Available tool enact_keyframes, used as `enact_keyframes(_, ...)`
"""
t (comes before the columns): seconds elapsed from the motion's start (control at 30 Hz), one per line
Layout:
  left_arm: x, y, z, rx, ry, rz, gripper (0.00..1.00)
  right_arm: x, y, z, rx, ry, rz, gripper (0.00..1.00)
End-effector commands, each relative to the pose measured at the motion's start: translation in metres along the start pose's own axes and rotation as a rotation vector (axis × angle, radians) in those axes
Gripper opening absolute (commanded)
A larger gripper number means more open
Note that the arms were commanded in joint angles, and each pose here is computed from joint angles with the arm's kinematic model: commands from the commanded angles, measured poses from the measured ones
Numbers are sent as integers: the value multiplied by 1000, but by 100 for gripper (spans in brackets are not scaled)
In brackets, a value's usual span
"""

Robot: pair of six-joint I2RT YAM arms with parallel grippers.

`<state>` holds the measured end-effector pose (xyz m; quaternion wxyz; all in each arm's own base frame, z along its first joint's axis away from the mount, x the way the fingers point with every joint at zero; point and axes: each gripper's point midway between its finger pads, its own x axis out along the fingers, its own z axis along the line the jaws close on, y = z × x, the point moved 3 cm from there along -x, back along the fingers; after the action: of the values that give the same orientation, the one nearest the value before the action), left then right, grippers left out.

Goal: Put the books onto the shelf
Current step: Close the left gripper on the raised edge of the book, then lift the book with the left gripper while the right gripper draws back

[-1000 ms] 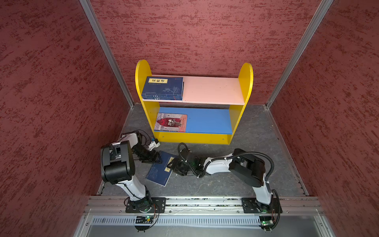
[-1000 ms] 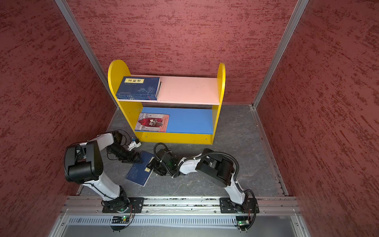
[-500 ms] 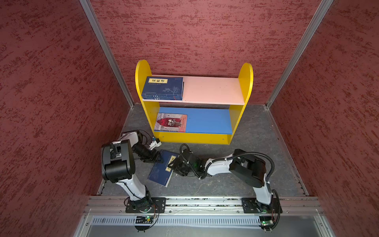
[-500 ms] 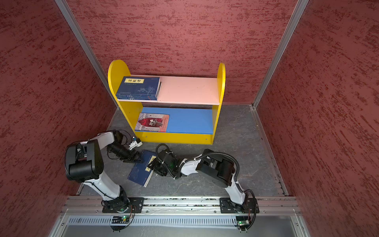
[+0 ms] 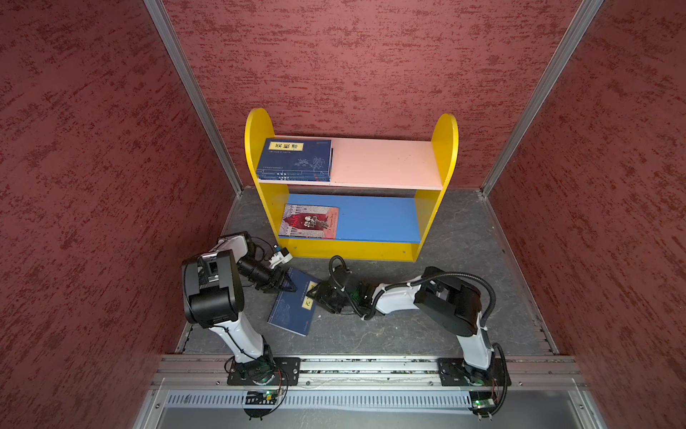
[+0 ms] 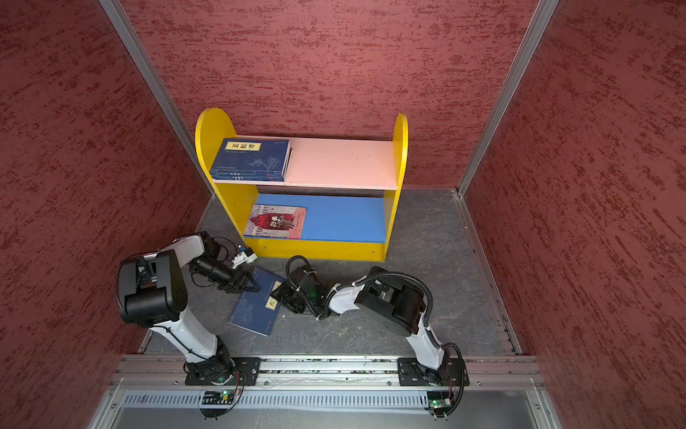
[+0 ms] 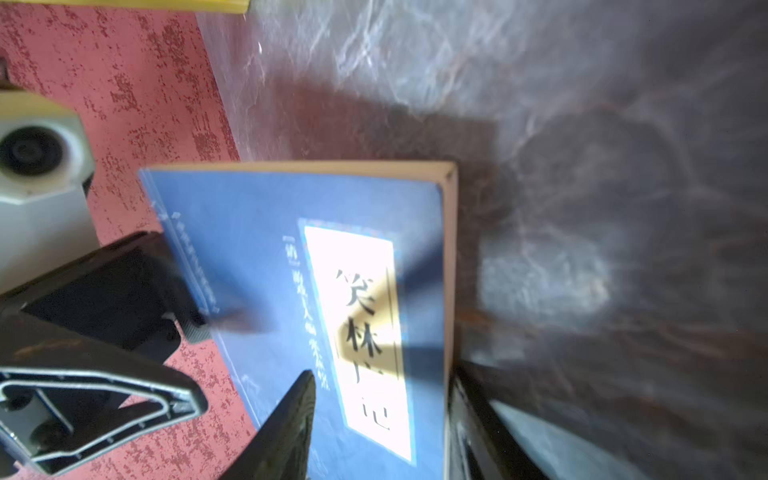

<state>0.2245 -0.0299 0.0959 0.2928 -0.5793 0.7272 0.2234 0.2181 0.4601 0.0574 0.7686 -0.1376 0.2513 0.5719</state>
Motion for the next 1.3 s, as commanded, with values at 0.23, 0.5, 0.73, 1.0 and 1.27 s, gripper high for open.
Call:
enact_keyframes(0.23, -10, -3, -9, 20, 25, -37, 9, -2, -18, -42, -8, 154, -94, 54)
enact_keyframes(0.5, -43, -10, -47, 153, -10, -130, 0, -44, -26, 4, -113, 80, -201, 57)
enact_keyframes(0.73, -76, 7, -105, 393, -26, -138, 0, -87, -14, 40, -205, 39, -171, 59)
enact_keyframes(1.0, -92, 29, -143, 547, -98, -146, 0, -141, 0, 76, -306, -25, -148, 62)
enact_keyframes(1.27, -113, 20, -214, 631, -93, -360, 0, -216, 0, 113, -394, -143, -276, 65)
